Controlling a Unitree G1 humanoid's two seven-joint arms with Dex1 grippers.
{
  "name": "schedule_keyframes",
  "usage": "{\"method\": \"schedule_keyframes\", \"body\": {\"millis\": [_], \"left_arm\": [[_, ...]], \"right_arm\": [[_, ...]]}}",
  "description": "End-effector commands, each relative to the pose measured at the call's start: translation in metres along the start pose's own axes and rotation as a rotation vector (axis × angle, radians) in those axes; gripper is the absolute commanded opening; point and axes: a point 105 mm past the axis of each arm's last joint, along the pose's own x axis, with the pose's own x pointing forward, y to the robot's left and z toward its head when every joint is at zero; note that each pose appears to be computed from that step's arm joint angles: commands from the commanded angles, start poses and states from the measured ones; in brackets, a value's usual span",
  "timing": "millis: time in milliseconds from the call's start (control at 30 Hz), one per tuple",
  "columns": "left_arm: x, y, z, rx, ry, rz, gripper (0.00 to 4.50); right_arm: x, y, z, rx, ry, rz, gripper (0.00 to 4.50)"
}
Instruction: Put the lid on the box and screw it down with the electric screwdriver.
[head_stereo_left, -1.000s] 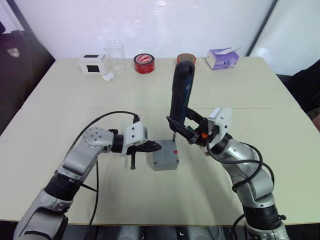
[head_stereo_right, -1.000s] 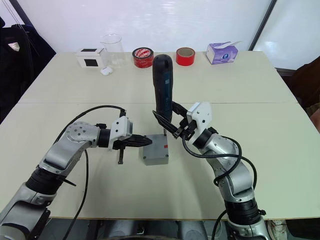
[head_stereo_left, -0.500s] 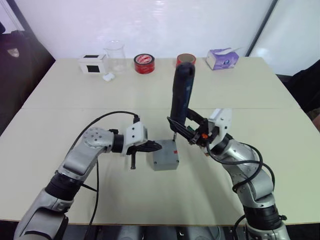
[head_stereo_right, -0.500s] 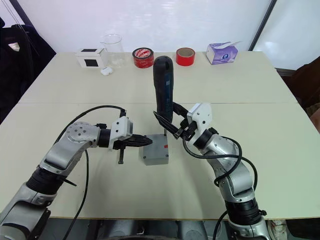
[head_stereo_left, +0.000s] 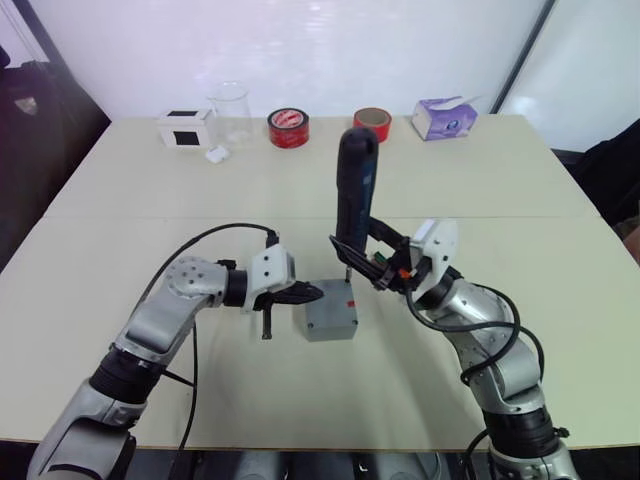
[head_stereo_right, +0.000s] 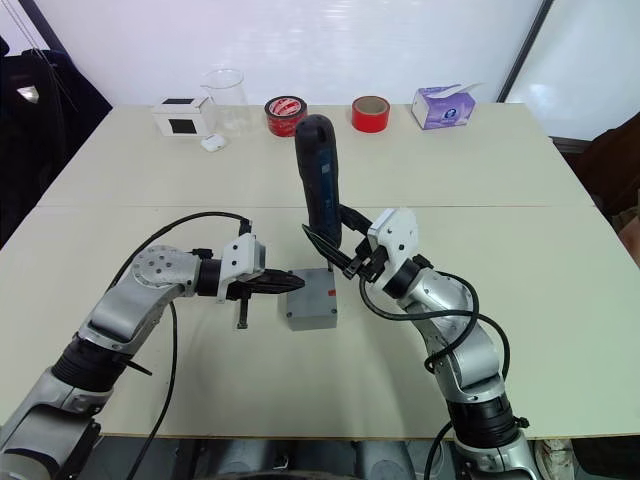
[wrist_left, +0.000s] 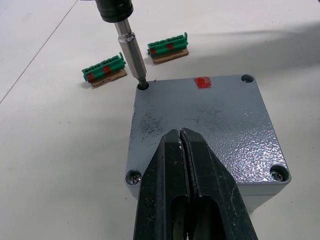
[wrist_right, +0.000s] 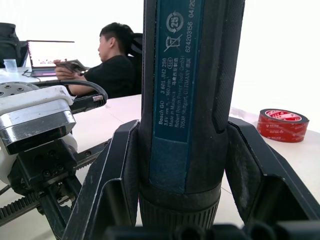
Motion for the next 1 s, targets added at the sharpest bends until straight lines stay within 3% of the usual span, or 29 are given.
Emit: {"method": "schedule_keyframes", "body": {"millis": [33,367,800,1000], "left_arm": [[0.002,-0.006,-0.018,-0.045,0.067,-0.01,0.0],[0.003,-0.005,-0.017,-0.044,0.069,-0.01,0.0],[0.004,-0.009,-0.02,-0.039,0.08,-0.023,0.0],[0.006,-0.011,-0.026,-0.029,0.106,-0.03,0.0]], "right_arm": [[0.004,0.002,0.012,-0.03,-0.05,0.015,1.82],[0.006,0.001,0.015,-0.031,-0.058,0.018,1.82],[-0.011,-0.01,-0.01,0.04,0.069,-0.045,1.82],[-0.017,-0.008,-0.031,0.057,0.2,-0.056,1.82]]}}
